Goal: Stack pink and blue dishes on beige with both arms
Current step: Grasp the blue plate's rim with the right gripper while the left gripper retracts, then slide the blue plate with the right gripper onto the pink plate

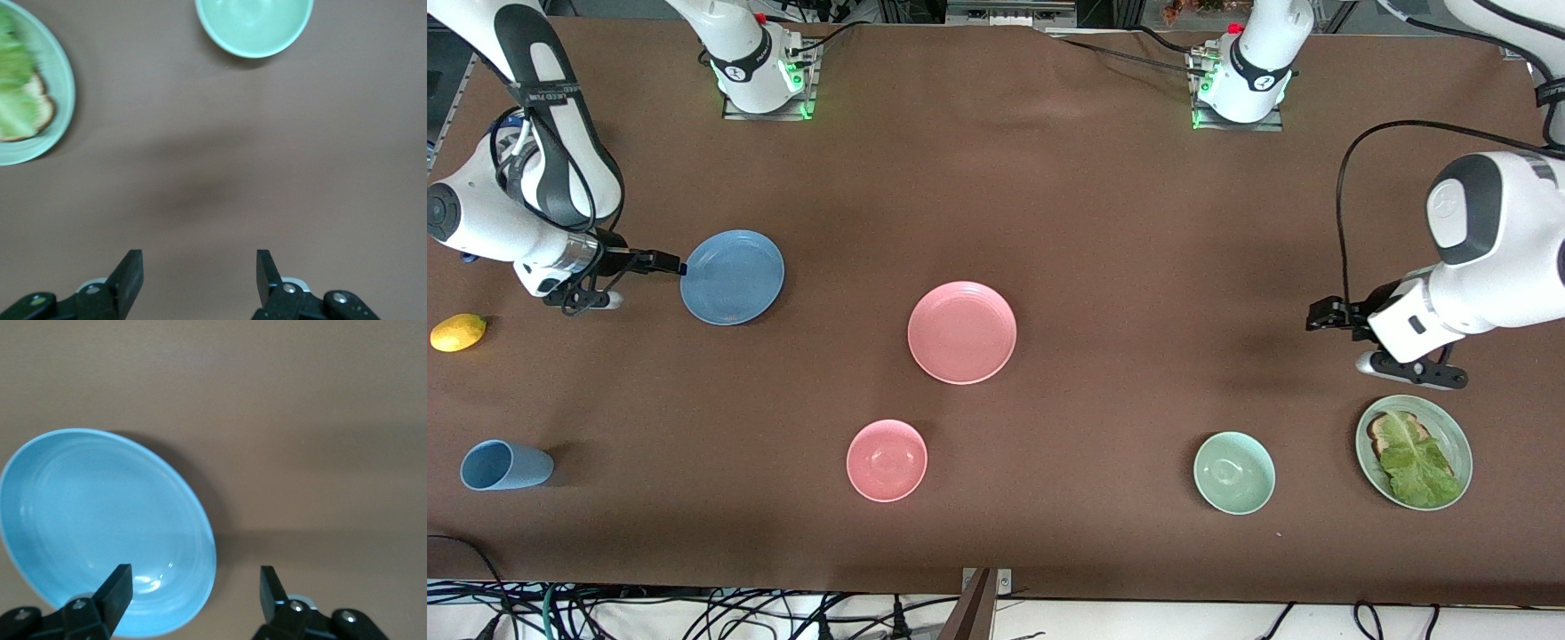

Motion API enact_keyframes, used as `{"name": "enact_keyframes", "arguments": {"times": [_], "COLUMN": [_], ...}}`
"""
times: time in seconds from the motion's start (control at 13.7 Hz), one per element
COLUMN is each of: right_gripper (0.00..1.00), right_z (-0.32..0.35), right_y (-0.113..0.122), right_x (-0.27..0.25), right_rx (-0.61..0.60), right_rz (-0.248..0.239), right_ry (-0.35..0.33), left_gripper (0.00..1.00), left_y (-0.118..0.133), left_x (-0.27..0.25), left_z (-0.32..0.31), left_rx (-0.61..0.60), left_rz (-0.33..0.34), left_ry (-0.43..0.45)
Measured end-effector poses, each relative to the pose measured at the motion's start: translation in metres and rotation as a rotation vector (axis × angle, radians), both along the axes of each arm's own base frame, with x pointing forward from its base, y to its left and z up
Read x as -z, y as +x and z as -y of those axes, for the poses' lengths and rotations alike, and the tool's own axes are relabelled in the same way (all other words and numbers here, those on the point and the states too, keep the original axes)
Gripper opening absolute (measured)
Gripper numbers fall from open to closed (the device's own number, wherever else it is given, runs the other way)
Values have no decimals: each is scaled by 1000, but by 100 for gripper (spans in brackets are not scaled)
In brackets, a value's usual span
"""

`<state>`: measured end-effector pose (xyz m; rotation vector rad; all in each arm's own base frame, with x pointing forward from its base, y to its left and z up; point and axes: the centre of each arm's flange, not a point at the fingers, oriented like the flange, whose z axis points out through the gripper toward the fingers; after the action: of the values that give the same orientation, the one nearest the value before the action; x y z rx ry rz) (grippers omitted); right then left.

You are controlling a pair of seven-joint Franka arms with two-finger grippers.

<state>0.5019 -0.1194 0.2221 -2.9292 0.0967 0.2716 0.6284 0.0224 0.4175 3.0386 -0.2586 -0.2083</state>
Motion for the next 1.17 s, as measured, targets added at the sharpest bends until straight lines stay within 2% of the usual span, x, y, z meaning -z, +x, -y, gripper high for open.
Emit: {"name": "enact_keyframes", "arguments": {"times": [0.15, 0.22, 0.44, 0.58, 0.66, 0.73, 0.8, 0.95, 1.02, 1.17], "right_gripper": [85, 78, 42, 20, 14, 13, 6, 4, 4, 4], "right_z": [1, 1, 1, 1, 1, 1, 0, 0, -1, -5], "right_y": [-2, -4, -6, -5, -5, -5, -5, -3, -3, 3], "right_x": [21, 29, 39, 40, 40, 40, 40, 38, 37, 30], "right_rx": [11, 17, 22, 23, 23, 23, 19, 12, 6, -10], "right_rz": [-8, -17, -32, -30, -29, -28, -29, -25, -29, -55], "right_ry": [20, 24, 27, 24, 24, 23, 27, 31, 36, 63], "left_gripper": [77, 77, 77, 76, 76, 78, 80, 97, 100, 100], "left_y": [-9, -15, -31, -42, -46, -49, -51, -56, -58, -60], "left_x": [-28, -42, -79, -96, -101, -106, -110, -119, -123, -129], "left_z": [-18, -24, -36, -32, -23, -13, -5, 1, 4, 13], "left_rx": [-11, -19, -27, -86, -114, -138, -159, -179, -176, -161], "left_rz": [6, 12, 27, 7, -2, -8, -12, -13, -8, 3], "left_ry": [9, 3, 17, 28, 31, 35, 38, 41, 41, 39]}}
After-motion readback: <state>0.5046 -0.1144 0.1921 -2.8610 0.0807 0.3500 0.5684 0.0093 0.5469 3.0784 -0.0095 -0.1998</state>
